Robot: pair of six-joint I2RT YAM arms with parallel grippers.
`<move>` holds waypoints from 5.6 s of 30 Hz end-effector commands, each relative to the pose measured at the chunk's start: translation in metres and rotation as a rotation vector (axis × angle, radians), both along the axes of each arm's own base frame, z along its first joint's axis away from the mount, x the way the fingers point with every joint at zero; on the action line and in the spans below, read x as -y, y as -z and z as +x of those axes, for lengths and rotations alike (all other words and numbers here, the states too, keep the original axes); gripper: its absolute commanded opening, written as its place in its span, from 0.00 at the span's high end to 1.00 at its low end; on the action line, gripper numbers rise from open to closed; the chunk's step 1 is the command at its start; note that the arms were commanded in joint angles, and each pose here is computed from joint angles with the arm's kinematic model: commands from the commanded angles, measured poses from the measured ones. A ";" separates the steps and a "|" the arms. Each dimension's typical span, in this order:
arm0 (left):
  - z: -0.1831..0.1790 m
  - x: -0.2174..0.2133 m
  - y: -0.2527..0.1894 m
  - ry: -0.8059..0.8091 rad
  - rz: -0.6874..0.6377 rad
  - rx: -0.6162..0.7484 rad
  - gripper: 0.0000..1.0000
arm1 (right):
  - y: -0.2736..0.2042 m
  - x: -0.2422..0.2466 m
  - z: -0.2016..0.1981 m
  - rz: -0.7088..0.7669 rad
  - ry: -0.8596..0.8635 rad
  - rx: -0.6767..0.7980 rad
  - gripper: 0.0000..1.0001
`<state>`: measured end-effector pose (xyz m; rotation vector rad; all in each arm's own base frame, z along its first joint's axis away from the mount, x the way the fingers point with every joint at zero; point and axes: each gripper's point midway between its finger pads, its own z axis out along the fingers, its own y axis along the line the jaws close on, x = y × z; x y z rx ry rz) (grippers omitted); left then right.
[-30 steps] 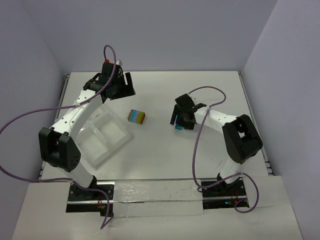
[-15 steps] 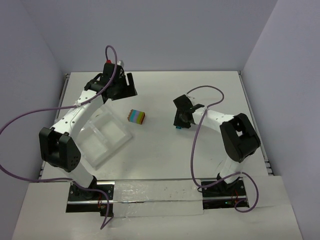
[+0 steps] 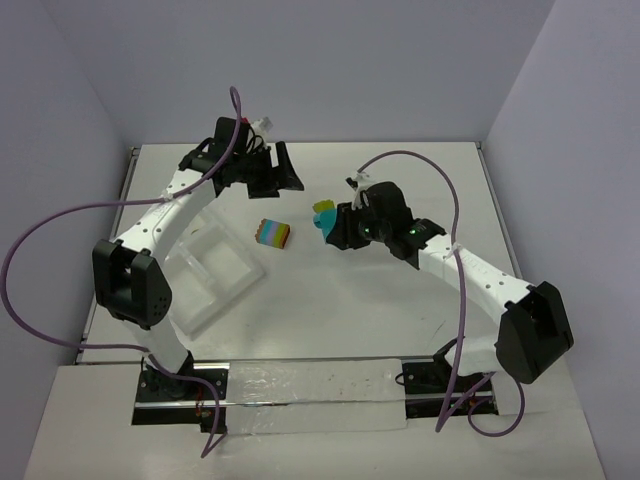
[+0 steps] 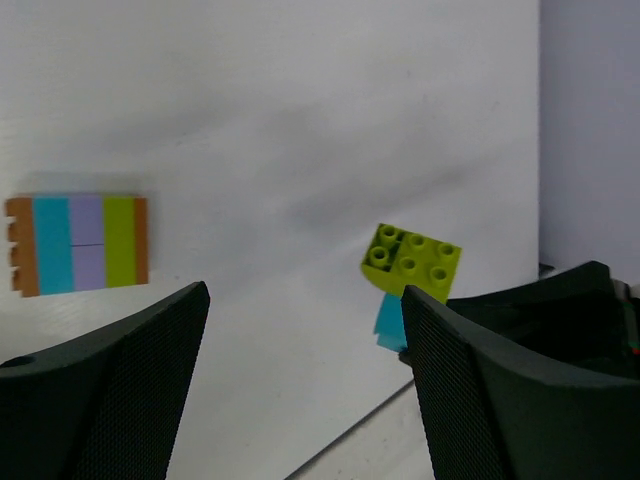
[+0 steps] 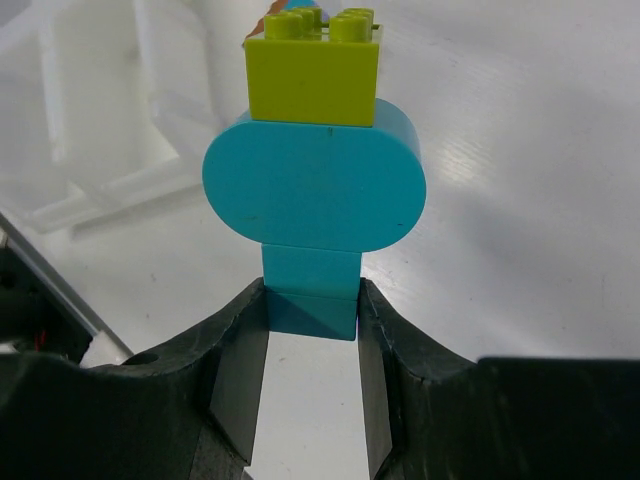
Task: Sort the legos into containers by color
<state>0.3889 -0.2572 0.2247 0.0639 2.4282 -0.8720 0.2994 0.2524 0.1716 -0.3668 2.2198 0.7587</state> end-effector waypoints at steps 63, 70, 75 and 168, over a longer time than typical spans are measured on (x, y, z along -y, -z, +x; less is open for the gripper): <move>-0.078 0.061 0.014 0.395 -0.403 -0.205 0.32 | -0.020 -0.039 -0.033 0.022 -0.194 0.058 1.00; -0.075 0.061 0.019 0.391 -0.365 -0.202 0.24 | -0.022 -0.039 -0.034 0.021 -0.195 0.059 1.00; -0.075 0.061 0.015 0.392 -0.367 -0.191 0.42 | -0.023 -0.039 -0.032 0.021 -0.192 0.061 1.00; -0.016 -0.018 0.022 -0.357 -0.053 -0.316 1.00 | -0.056 -0.118 0.051 -0.342 0.068 0.545 0.29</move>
